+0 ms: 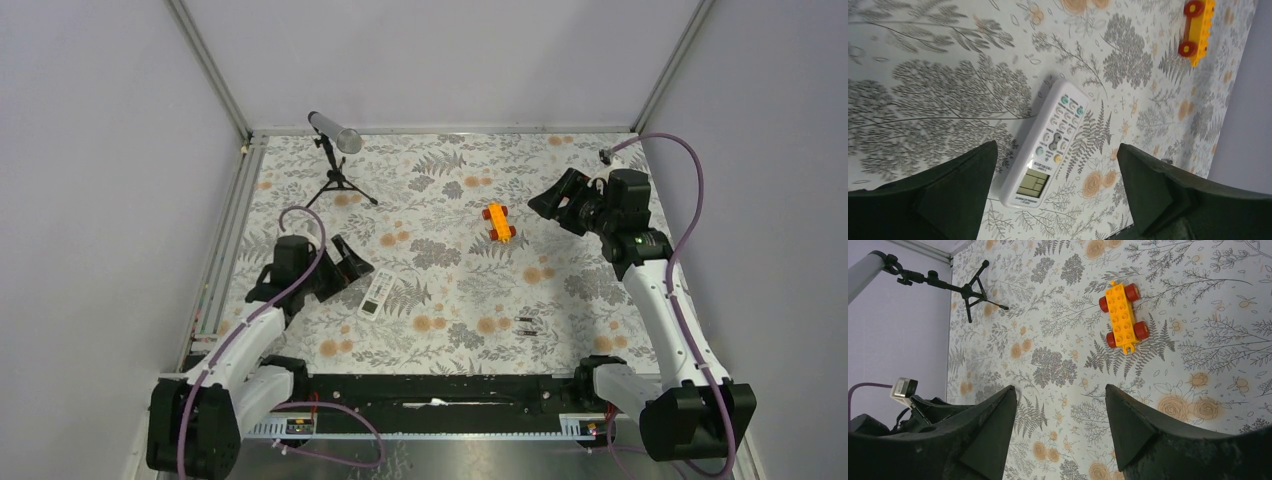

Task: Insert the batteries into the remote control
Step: Pick up the remote control from the center of the board.

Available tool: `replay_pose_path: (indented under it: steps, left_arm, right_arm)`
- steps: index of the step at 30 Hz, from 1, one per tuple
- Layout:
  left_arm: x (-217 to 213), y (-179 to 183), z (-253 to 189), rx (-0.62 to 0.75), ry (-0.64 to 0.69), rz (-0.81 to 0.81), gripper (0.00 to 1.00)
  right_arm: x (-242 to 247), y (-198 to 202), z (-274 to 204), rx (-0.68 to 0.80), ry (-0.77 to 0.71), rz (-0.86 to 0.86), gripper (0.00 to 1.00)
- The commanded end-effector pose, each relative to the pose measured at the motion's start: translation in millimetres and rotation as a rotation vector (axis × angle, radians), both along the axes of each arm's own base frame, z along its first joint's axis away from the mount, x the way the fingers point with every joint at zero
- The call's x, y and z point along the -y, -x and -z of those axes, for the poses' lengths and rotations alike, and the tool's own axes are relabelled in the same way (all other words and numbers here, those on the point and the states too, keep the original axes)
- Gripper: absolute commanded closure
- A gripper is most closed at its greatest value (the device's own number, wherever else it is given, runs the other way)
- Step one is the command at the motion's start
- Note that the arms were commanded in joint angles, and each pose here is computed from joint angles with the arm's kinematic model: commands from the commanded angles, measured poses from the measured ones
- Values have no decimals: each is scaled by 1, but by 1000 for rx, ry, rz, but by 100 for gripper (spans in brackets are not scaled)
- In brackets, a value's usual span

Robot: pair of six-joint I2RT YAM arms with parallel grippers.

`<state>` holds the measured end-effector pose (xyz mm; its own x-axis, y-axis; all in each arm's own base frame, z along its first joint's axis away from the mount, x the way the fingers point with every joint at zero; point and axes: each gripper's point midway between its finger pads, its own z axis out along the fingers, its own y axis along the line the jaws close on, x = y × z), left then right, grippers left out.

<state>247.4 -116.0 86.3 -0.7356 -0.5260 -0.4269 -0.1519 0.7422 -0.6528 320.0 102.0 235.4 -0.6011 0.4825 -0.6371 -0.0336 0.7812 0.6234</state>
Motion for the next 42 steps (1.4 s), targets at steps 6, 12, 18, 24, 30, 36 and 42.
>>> replay_pose_path:
  steps: [6, 12, 18, 24, 30, 36, 42]
  left_arm:
    - [13, -9, 18, 74, -143, -43, 2]
    - [28, -4, 29, 130, -332, 32, 7]
    - [55, 10, 33, 155, -376, 164, 12]
    - [59, 23, 51, 79, -480, 203, 22]
    - [60, 29, 64, 52, -633, 249, 29]
    - [64, 30, 69, 19, -662, 260, 52]
    - [90, 24, 36, 95, -580, 351, 60]
  right_arm:
    - [-7, -1, -2, 17, -15, -26, 28]
    - [-8, -1, -7, 22, -21, -32, 28]
    - [-9, -2, -7, 20, -24, -32, 28]
    - [-8, 0, -3, 12, -22, -30, 28]
    - [-9, 1, 0, 7, -20, -31, 28]
    - [-9, 2, 0, 6, -18, -33, 28]
    - [-19, 5, 0, 14, -40, -94, 29]
